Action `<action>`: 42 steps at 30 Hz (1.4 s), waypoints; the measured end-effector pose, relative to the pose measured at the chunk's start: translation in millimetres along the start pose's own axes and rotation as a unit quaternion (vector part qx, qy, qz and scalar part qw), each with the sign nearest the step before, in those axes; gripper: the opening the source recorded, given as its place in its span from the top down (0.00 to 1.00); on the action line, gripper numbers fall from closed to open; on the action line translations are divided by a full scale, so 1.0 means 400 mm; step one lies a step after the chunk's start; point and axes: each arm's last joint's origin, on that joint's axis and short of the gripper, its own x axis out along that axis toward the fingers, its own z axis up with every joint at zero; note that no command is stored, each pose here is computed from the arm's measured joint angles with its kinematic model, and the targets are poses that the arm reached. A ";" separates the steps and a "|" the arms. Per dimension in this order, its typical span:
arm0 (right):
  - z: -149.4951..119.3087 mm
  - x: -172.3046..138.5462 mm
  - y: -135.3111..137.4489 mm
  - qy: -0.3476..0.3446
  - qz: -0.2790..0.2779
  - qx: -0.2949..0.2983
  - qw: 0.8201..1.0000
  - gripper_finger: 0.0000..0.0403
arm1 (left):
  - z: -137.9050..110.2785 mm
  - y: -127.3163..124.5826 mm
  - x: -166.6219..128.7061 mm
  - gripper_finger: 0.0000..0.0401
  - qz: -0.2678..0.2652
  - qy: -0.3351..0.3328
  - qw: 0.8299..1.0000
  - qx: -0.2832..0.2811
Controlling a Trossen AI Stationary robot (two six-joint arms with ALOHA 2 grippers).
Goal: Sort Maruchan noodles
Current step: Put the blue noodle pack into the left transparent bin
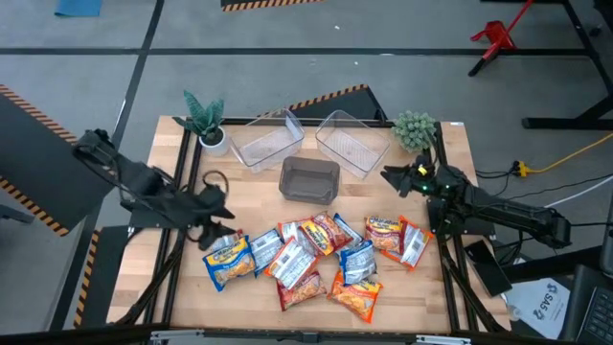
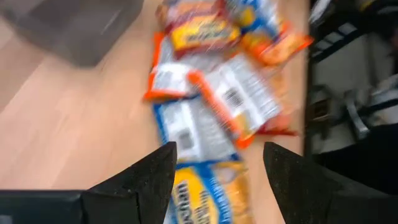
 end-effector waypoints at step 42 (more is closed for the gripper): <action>-0.007 0.000 -0.006 0.014 -0.010 -0.002 1.000 0.36 | -0.233 0.176 0.274 0.43 -0.171 0.122 0.974 -0.082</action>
